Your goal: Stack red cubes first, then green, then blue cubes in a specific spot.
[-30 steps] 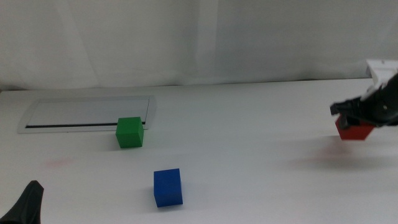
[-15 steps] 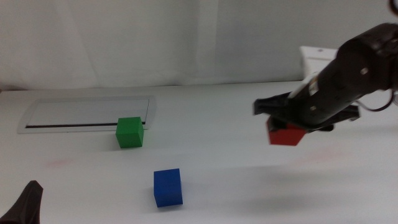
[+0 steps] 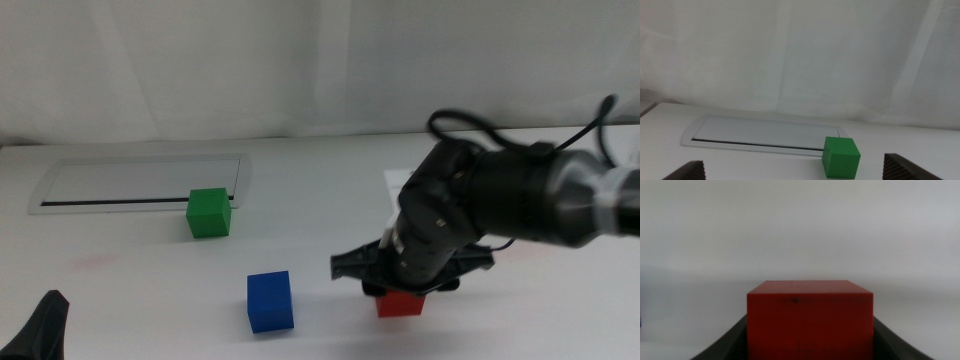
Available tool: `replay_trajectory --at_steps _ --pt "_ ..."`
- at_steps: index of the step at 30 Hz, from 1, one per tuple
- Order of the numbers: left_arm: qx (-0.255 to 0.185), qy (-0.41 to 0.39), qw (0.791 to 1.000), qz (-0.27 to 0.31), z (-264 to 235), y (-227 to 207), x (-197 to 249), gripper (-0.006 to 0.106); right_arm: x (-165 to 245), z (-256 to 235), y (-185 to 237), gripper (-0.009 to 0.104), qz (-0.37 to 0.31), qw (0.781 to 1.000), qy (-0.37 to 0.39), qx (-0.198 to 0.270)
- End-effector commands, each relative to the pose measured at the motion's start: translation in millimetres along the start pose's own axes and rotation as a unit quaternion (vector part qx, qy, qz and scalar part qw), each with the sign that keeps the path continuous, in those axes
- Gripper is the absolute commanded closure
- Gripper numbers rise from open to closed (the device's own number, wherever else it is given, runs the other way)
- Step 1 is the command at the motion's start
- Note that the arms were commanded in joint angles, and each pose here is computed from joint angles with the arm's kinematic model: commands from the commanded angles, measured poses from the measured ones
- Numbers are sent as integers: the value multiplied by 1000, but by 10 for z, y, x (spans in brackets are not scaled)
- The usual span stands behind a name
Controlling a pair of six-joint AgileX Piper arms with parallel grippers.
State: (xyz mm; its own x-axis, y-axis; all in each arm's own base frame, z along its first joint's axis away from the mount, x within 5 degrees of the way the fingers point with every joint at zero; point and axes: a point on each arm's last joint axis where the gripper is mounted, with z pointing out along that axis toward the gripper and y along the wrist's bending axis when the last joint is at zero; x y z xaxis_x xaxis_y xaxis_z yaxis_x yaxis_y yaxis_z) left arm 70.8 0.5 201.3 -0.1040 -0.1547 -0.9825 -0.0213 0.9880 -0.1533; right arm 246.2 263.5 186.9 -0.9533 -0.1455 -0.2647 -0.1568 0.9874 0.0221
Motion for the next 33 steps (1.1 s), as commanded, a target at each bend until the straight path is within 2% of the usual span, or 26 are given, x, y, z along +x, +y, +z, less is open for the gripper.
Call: replay_trajectory --at_steps 1,16,24,33 --pt "2 13 1000 -5 7 13 122 12 12 84 53 98 -5 1000 -1 0" --pt "2 13 1000 -5 7 13 122 12 28 192 101 98 -3 1000 -1 0" --pt "2 13 1000 -5 7 13 122 12 -25 198 101 98 8 1000 -30 1" --pt "2 13 1000 -5 7 13 122 12 30 410 113 98 10 1000 -2 17"
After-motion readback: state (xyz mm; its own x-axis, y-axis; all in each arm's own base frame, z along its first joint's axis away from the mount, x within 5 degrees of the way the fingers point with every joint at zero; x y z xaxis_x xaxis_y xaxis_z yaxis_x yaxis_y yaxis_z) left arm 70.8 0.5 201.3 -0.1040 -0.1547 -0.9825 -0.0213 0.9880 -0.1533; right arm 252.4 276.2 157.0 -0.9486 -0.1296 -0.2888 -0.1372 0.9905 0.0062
